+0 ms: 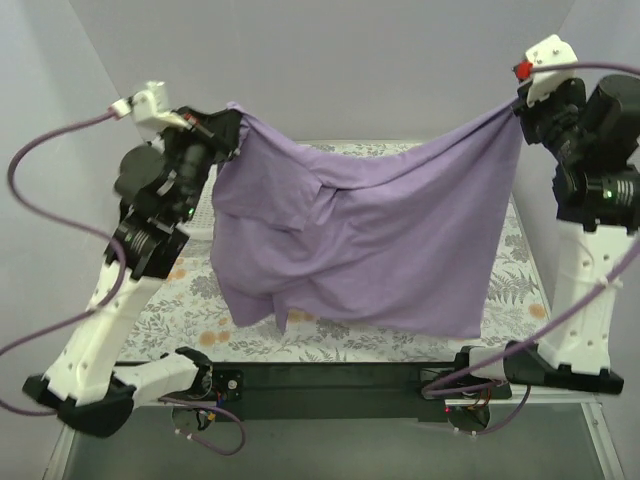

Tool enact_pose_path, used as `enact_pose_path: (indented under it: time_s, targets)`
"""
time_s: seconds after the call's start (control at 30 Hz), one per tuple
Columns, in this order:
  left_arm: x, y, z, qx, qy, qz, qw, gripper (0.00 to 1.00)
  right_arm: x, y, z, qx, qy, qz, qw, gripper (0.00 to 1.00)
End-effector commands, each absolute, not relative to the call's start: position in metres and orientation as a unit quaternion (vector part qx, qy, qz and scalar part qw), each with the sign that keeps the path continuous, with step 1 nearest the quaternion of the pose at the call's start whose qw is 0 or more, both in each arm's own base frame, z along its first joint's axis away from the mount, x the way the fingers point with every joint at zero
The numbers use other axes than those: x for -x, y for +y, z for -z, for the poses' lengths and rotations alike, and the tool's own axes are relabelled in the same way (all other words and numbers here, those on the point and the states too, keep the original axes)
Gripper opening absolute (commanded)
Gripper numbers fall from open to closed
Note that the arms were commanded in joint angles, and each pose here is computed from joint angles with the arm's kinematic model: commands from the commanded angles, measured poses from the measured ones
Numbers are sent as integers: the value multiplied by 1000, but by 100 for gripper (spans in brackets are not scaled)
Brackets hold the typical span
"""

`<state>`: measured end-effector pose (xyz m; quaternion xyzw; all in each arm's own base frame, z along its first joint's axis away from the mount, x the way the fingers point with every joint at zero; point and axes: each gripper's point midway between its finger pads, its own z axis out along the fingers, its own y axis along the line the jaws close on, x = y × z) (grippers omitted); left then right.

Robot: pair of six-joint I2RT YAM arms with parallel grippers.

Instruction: Fold and stack the t-shirts

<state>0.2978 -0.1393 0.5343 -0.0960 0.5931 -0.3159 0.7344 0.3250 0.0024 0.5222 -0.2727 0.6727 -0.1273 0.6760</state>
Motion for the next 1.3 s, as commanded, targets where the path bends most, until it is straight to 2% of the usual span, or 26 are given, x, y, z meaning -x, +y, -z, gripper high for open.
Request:
enact_pose_path:
  time_s: [0.0,0.07,0.1,0.2,0.3,0.33,0.37,0.4,0.43,0.5,0.53,0.57,0.6,0.63,0.67,0.77,0.8,0.83,0.93,1.07,1.27]
  targets:
    - [-325,-147,-601,122,523,349,768,0,-327,-3,-602,230,603,155,748,1]
    - [-343,-164,-615,119,521,367,761,0,-334,-13,-621,207,591,175,760,1]
    - [-323,-157,-662,112,478,393,777,0,-326,-16,-642,198,569,188,776,1]
    - [-316,-163,-690,100,458,419,778,0,-302,-26,-663,173,546,215,791,1]
    - [-285,-156,-703,85,439,446,775,0,-294,-24,-650,180,555,213,784,1]
    - [-295,-165,-679,82,465,445,761,0,-289,-23,-634,186,566,210,775,1]
    - [-275,-157,-680,81,457,455,760,0,-286,-22,-625,193,571,210,770,1]
    - [-274,-158,-666,80,471,457,750,0,-264,-18,-627,204,554,221,776,1]
    - [-275,-159,-648,84,491,455,738,0,-263,-19,-613,212,561,224,768,1]
    - [-274,-166,-591,83,542,455,702,0,-281,-17,-552,240,601,213,732,1]
    - [-274,-171,-564,93,570,462,673,0,-259,-15,-544,253,590,228,732,1]
    - [-276,-179,-512,94,615,458,635,0,-276,-16,-486,271,632,212,695,1]
    - [-274,-183,-485,97,639,458,610,0,-261,-13,-473,285,625,217,693,1]
    - [-275,-186,-444,120,676,454,567,0,-259,-13,-451,293,634,218,681,1]
    - [-267,-195,-390,117,718,455,513,0,-269,-15,-389,316,673,206,636,1]
    - [-239,-204,-299,148,784,458,393,0,-253,-13,-323,364,684,210,596,1]
    - [-221,-209,-242,150,819,450,324,0,-250,-11,-270,384,711,188,558,1]
    - [-207,-210,-219,154,834,447,284,0,-242,-11,-259,394,707,194,555,1]
    - [-176,-203,-174,169,858,434,218,0,-233,-16,-205,417,728,195,509,1]
    - [-150,-191,-160,180,876,410,180,0,-217,-12,-157,455,749,165,453,1]
    - [-112,-186,-134,182,893,399,105,0,-201,-13,-146,491,748,162,416,1]
